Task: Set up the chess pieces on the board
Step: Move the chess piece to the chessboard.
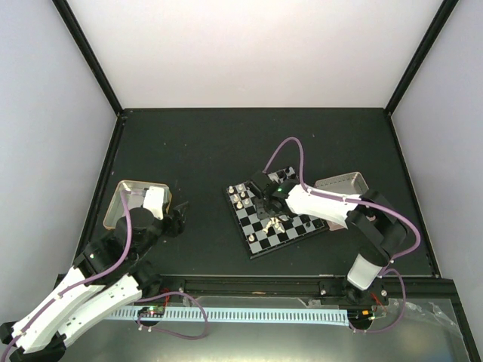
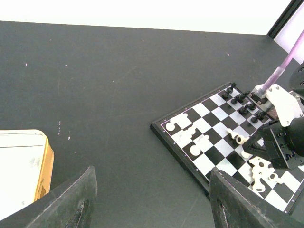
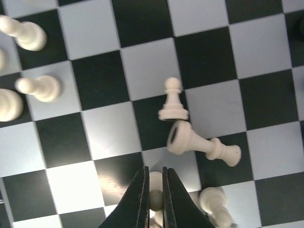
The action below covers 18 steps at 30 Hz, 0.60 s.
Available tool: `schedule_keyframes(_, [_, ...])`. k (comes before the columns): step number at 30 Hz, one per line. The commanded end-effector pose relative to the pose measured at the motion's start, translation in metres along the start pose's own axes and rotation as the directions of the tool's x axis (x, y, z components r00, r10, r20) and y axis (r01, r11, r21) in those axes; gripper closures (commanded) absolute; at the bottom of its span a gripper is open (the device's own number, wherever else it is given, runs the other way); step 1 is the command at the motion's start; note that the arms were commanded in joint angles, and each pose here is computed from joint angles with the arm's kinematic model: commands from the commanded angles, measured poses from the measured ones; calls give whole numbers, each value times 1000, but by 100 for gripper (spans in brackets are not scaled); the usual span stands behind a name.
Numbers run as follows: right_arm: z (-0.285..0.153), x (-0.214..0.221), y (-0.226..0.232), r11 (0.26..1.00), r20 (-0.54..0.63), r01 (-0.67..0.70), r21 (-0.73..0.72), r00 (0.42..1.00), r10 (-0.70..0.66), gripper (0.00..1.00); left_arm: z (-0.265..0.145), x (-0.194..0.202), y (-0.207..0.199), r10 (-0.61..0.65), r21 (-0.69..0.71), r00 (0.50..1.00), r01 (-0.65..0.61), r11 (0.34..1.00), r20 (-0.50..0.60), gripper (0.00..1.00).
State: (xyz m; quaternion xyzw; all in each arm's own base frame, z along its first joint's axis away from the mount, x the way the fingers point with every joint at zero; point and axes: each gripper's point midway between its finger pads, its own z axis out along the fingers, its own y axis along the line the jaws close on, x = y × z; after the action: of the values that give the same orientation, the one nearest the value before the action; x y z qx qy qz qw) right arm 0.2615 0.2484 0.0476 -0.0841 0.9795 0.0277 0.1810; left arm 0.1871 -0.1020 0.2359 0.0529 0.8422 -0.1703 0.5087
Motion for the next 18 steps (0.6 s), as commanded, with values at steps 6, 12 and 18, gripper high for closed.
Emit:
schedule_keyframes(6, [-19, -27, 50, 991, 86, 81, -108, 994, -72, 96, 0, 0, 1, 3, -5, 1000, -3, 1000, -4, 34])
schedule_keyframes(12, [-5, -27, 65, 990, 64, 110, -93, 993, -104, 95, 0, 0, 1, 5, -6, 1000, -5, 1000, -4, 34])
schedule_keyframes(18, [4, -26, 68, 991, 48, 122, -62, 992, -119, 93, -1, -1, 1, 3, -6, 1000, -3, 1000, -1, 34])
